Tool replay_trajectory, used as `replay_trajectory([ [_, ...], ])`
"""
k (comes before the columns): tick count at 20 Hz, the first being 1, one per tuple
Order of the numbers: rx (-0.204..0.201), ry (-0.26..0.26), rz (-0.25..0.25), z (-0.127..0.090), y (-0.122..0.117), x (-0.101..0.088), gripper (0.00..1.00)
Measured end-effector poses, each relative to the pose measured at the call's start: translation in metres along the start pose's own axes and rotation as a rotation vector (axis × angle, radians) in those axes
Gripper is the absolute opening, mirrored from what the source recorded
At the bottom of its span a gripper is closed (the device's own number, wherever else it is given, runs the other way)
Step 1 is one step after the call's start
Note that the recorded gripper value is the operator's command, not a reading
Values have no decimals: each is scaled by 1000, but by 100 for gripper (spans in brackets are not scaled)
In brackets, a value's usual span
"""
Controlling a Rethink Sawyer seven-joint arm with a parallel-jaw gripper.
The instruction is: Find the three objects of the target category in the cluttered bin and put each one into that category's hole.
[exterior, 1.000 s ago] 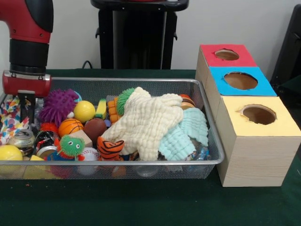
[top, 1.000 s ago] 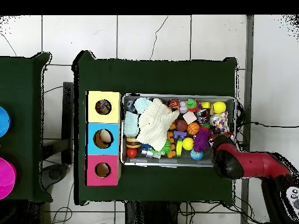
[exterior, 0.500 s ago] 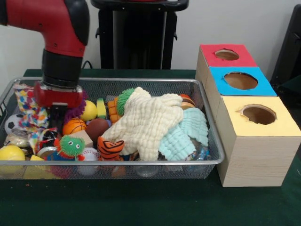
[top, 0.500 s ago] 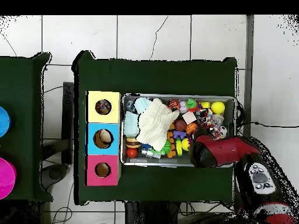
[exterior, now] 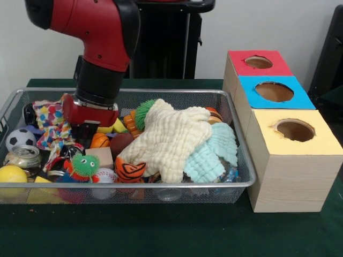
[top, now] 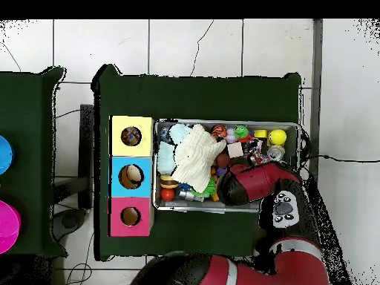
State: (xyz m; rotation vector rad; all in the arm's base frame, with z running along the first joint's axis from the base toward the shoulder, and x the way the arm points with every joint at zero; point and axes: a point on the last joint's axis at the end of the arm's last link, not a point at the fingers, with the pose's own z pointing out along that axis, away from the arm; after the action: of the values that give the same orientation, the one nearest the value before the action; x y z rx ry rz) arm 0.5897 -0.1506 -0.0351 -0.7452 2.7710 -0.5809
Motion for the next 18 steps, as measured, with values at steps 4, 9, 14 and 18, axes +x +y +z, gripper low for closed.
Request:
replay_trajectory([
  [4, 13, 22, 33, -12, -1, -9, 0],
  [9, 25, 41, 63, -34, 0, -24, 0],
  [14, 29, 34, 92, -60, 5, -49, 0],
  [18, 31, 29, 122, -80, 5, -68, 0],
])
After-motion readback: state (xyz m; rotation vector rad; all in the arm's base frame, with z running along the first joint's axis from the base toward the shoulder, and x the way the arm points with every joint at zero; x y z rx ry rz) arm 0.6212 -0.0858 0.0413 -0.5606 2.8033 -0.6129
